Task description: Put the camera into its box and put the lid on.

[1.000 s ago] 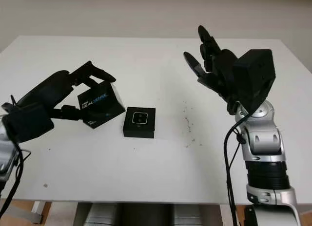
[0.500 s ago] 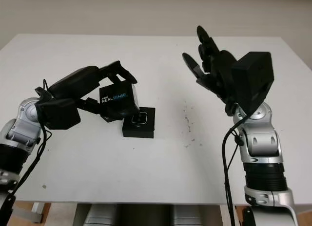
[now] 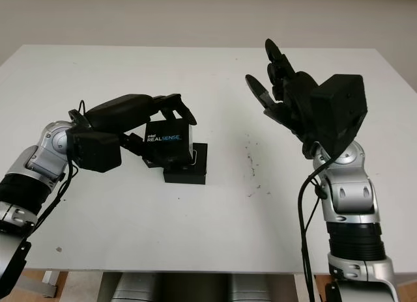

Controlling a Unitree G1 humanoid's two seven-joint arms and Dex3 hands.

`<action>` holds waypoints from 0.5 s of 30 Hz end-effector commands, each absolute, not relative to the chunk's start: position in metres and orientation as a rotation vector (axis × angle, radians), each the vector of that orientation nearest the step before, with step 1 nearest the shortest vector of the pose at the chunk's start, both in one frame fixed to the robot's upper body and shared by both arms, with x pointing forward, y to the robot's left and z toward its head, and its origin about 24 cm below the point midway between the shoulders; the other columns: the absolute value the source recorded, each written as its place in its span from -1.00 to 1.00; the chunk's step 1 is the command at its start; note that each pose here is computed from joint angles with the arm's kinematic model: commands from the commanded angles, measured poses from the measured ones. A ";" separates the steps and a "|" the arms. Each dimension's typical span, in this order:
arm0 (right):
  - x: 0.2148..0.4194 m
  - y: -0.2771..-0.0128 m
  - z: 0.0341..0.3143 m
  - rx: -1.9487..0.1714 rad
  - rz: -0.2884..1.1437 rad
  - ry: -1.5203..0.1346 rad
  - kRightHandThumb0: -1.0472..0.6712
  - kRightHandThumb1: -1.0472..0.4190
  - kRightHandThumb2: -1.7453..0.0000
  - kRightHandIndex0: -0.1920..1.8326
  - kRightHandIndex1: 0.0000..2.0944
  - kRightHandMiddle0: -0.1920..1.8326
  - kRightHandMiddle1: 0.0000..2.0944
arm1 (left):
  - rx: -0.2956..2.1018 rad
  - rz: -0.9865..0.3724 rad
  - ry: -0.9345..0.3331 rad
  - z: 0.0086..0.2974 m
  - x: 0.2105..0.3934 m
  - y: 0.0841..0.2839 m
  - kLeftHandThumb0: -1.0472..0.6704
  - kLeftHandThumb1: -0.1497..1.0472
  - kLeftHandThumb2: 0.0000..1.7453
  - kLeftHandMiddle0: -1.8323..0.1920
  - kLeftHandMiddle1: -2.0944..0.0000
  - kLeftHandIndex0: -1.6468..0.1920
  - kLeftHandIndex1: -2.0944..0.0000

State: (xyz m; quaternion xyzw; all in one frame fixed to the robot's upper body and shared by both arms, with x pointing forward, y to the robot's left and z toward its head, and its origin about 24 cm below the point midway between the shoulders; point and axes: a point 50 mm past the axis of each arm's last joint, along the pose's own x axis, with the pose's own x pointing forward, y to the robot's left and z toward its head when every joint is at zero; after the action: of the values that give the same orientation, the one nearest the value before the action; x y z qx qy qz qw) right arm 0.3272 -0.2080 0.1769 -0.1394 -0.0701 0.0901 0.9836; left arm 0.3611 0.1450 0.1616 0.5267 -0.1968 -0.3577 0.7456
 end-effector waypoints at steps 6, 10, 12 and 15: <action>0.324 -0.208 0.179 -0.277 0.171 -0.148 -0.62 -1.00 0.54 -0.94 -0.95 -0.88 -0.95 | 1.106 -0.832 -0.445 0.167 0.362 0.136 0.11 0.81 -0.94 0.43 -0.44 0.42 -0.51; 0.324 -0.209 0.179 -0.280 0.168 -0.145 -0.62 -1.00 0.54 -0.94 -0.95 -0.89 -0.95 | 1.076 -0.852 -0.422 0.164 0.361 0.135 0.11 0.82 -0.94 0.42 -0.44 0.42 -0.53; 0.323 -0.209 0.179 -0.276 0.166 -0.146 -0.62 -1.00 0.54 -0.94 -0.95 -0.89 -0.95 | 1.056 -0.863 -0.410 0.162 0.361 0.134 0.11 0.82 -0.94 0.43 -0.45 0.43 -0.54; 0.322 -0.209 0.179 -0.265 0.166 -0.144 -0.63 -1.00 0.55 -0.94 -0.95 -0.89 -0.95 | 1.035 -0.864 -0.401 0.159 0.361 0.134 0.10 0.82 -0.94 0.43 -0.46 0.43 -0.55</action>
State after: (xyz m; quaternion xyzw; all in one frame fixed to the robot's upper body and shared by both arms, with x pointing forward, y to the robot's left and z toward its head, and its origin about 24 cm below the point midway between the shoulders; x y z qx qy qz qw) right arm 0.3246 -0.2087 0.1758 -0.1370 -0.0638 0.0844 0.9849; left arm 0.3606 0.1325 0.1591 0.4821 -0.1840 -0.3994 0.7578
